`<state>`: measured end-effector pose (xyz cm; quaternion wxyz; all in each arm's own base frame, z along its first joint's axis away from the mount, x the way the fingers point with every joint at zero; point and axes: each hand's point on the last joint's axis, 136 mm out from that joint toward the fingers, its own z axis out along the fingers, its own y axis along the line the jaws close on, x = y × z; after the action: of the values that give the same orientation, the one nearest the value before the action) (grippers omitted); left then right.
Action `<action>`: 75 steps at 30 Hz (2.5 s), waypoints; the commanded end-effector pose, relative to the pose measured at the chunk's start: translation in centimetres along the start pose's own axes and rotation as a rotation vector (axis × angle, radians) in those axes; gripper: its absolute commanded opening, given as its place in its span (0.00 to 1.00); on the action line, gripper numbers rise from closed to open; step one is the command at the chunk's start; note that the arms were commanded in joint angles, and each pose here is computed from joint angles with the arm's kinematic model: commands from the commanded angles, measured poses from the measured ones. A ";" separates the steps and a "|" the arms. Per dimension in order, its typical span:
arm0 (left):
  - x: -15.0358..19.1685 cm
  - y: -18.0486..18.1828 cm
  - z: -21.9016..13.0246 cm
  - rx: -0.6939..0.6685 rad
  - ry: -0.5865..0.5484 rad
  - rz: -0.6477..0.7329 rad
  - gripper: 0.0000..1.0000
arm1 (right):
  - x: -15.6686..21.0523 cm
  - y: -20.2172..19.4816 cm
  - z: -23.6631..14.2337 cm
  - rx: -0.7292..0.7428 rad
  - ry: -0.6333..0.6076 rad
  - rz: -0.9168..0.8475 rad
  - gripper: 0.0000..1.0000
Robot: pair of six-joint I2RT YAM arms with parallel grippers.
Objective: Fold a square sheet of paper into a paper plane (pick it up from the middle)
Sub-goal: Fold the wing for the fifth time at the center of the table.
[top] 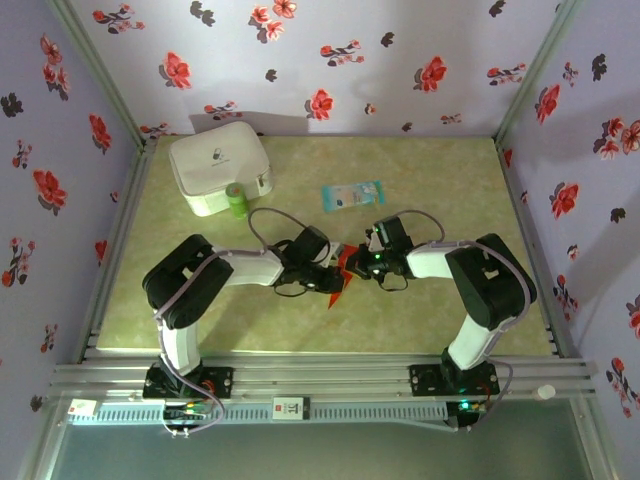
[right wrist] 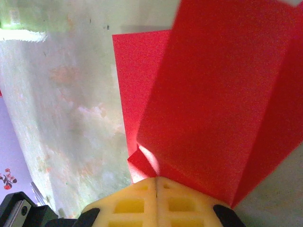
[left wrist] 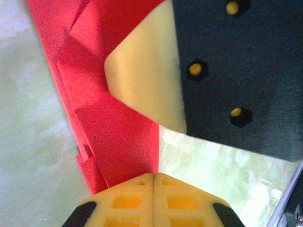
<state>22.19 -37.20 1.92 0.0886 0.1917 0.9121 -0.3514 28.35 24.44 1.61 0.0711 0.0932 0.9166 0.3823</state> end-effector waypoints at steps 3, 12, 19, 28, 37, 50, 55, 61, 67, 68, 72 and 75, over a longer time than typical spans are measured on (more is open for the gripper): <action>3.6 2.8 0.7 -0.080 0.081 -0.032 0.00 | -0.6 -2.7 -1.2 0.133 -0.052 0.040 0.06; 3.9 3.2 0.8 -0.083 0.074 -0.038 0.00 | -2.2 0.9 -4.0 0.031 -0.126 -0.044 0.09; 3.9 3.2 0.9 -0.080 0.073 -0.038 0.00 | -0.7 2.1 -2.5 -0.011 -0.067 -0.077 0.08; 4.1 3.4 0.9 -0.082 0.079 -0.041 0.00 | -1.1 -1.0 -0.7 0.125 -0.075 -0.032 0.06; 4.6 3.7 1.2 -0.079 0.090 -0.050 0.00 | -3.9 -4.0 -2.3 0.112 -0.158 0.094 0.06; 4.7 3.5 1.3 -0.064 0.092 -0.055 0.00 | -7.8 -6.8 -5.1 0.173 -0.299 0.238 0.05; 4.5 3.2 1.2 -0.058 0.085 -0.050 0.00 | -8.6 -3.0 -7.0 0.059 -0.339 0.150 0.08; 4.1 2.8 1.1 -0.044 0.078 -0.049 0.00 | -5.6 0.3 -7.1 -0.019 -0.303 0.042 0.10; 3.9 2.5 1.0 -0.037 0.076 -0.044 0.00 | -1.3 1.4 -3.5 -0.042 -0.150 -0.008 0.10; 3.9 2.5 1.0 -0.037 0.075 -0.044 0.00 | -0.9 1.4 -3.1 -0.044 -0.136 -0.009 0.10; 3.9 2.3 0.9 -0.035 0.076 -0.041 0.00 | -0.3 1.4 -2.4 -0.044 -0.106 -0.011 0.09; 3.7 2.2 0.9 -0.031 0.074 -0.040 0.00 | -0.1 0.2 -1.7 0.001 -0.083 -0.003 0.08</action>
<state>22.23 -37.43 1.95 0.1130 0.1952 0.8986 -0.3763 28.26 23.17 3.75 0.1203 0.1131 0.9092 0.3823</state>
